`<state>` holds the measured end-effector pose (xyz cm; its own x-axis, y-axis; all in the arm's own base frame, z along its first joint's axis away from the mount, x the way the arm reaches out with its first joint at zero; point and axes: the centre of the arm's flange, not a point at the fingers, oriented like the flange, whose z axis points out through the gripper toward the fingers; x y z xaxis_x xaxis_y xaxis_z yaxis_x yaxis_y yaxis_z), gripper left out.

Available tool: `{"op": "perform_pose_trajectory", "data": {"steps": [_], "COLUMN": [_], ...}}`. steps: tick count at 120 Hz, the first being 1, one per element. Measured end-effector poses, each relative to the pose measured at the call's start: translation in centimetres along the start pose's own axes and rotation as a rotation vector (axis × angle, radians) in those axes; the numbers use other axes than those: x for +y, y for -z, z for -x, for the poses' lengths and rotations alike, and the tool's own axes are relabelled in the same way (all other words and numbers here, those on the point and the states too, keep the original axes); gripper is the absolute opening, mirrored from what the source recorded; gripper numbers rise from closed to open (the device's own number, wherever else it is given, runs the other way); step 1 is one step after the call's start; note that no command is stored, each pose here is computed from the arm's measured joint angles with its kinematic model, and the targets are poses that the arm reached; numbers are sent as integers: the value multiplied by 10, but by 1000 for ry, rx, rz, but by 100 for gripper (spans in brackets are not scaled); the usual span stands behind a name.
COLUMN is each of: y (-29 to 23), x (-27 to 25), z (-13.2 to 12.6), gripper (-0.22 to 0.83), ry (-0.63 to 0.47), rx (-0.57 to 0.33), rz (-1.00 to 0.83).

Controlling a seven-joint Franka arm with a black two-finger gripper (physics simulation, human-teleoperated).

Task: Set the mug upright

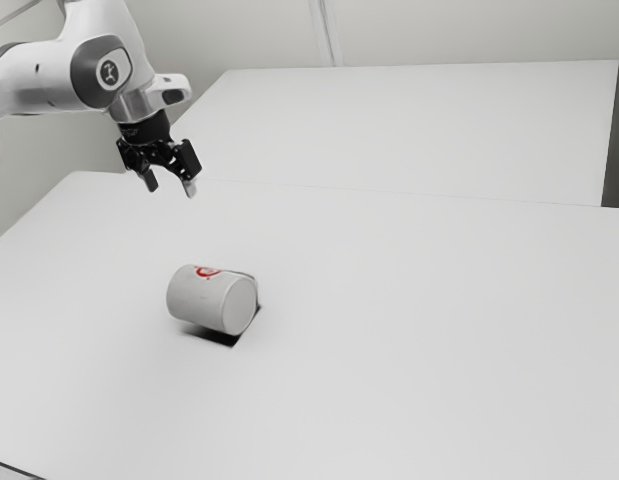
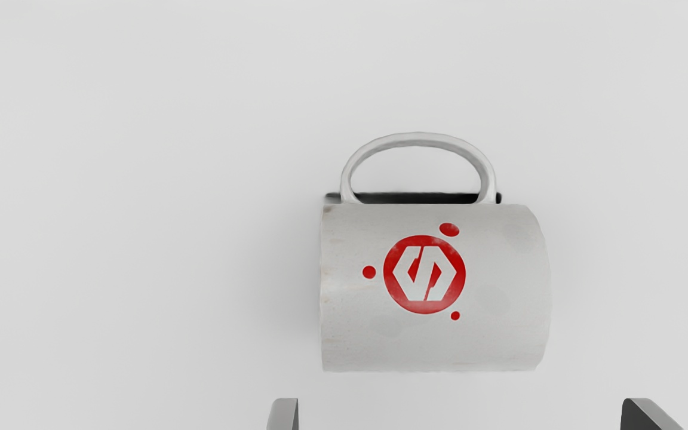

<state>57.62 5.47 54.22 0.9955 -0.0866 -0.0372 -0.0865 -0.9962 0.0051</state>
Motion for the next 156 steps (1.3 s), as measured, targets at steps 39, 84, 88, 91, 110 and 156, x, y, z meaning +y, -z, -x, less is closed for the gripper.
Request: {"op": "perform_pose_trajectory", "data": {"steps": [39, 84, 88, 91, 110, 156], "y": [-33, -130, -134, -137, -141, -199], "x": [-30, -99, -102, -105, -116, -120], "z": [-5, 22, 22, 22, -1, 1], "gripper": [60, 58, 58, 58, 57, 57], "ry": [77, 198, 194, 192, 140, 97], "rx": [-42, -176, -173, -168, -118, -99], "rz": [175, 548, 561, 570, 585, 690]}}
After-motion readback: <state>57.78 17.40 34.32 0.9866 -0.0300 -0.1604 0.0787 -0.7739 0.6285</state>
